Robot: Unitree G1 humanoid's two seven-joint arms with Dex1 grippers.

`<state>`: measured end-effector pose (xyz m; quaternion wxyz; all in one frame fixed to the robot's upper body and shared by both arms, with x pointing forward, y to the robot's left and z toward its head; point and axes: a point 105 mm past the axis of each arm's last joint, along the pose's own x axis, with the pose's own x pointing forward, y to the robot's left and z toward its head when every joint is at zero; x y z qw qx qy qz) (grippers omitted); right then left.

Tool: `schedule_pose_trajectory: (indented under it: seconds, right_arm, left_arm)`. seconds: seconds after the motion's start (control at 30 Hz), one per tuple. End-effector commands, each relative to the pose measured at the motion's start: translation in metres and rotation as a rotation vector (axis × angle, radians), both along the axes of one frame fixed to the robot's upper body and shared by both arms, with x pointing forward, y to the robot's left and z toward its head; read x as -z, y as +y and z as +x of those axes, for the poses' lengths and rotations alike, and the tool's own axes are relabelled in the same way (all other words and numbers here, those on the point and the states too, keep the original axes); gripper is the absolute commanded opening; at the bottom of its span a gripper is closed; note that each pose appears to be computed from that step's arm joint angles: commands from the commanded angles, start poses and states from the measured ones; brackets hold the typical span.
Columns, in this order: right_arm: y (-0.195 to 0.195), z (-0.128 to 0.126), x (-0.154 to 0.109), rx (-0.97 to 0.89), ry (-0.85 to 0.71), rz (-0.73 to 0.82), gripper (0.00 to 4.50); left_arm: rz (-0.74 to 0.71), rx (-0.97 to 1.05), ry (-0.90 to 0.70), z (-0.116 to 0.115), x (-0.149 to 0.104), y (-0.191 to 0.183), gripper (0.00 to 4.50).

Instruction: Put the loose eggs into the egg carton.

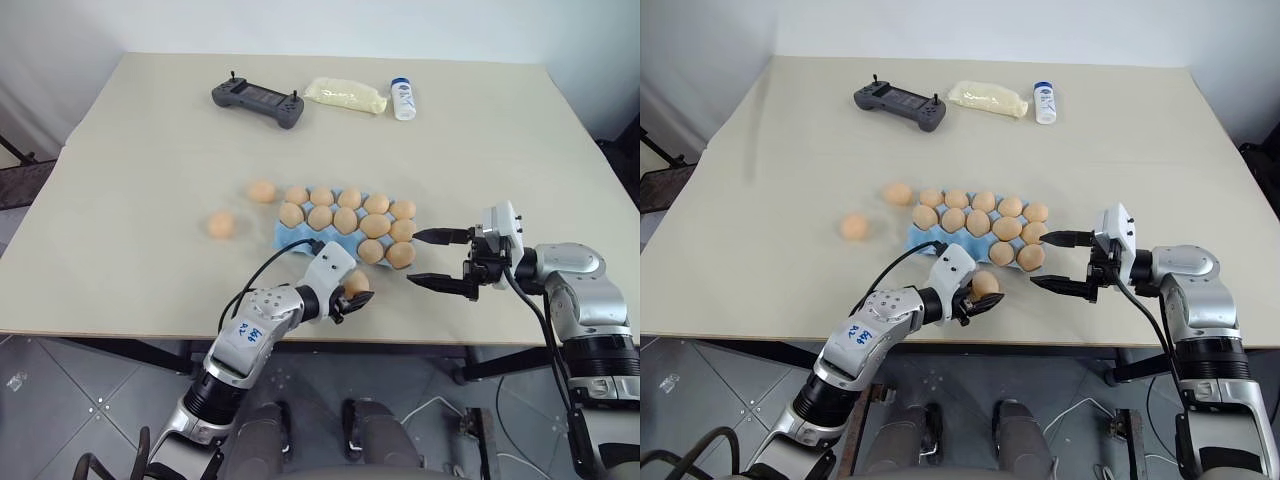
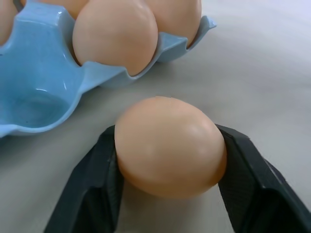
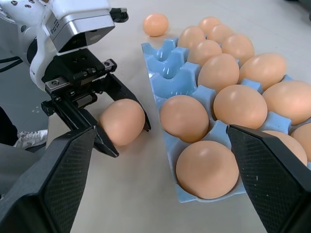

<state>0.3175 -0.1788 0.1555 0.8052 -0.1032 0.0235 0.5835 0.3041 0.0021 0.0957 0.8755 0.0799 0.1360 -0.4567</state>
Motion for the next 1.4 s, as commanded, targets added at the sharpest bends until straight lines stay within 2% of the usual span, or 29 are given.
schedule_pose_trajectory:
  seconds: [0.03, 0.17, 0.27, 0.4, 0.63, 0.97, 1.03, 1.23, 1.4]
  right_arm:
    - [-0.005, -0.002, -0.011, 0.011, -0.044, -0.006, 4.50]
    - [-0.005, -0.002, -0.011, 0.015, -0.045, -0.007, 4.50]
    - [-0.008, -0.002, -0.012, 0.021, -0.047, -0.006, 4.50]
    - [-0.009, -0.001, -0.013, 0.025, -0.048, -0.005, 4.50]
    - [-0.007, 0.002, -0.014, 0.023, -0.053, 0.000, 4.50]
    - [-0.007, 0.002, -0.015, 0.026, -0.053, -0.006, 4.50]
    - [-0.008, 0.001, -0.015, 0.028, -0.054, -0.007, 4.50]
    - [-0.010, 0.000, -0.014, 0.036, -0.050, -0.009, 4.50]
    - [-0.009, 0.002, -0.013, 0.037, -0.049, -0.007, 4.50]
  left_arm:
    - [-0.038, 0.000, -0.077, 0.000, -0.020, -0.001, 2.19]
    - [-0.079, 0.011, -0.139, -0.002, -0.040, -0.002, 2.14]
    - [-0.189, -0.013, -0.250, 0.000, -0.078, 0.000, 2.14]
    - [-0.247, -0.100, -0.303, 0.012, -0.101, 0.010, 2.14]
    - [-0.247, -0.150, -0.303, 0.027, -0.100, 0.011, 2.14]
    - [-0.235, -0.136, -0.244, 0.044, -0.077, -0.001, 2.14]
    - [-0.216, -0.133, -0.235, 0.045, -0.073, -0.002, 2.83]
    - [-0.206, -0.150, -0.219, 0.045, -0.071, 0.001, 4.47]
    - [-0.210, -0.173, -0.226, 0.043, -0.075, 0.006, 4.47]
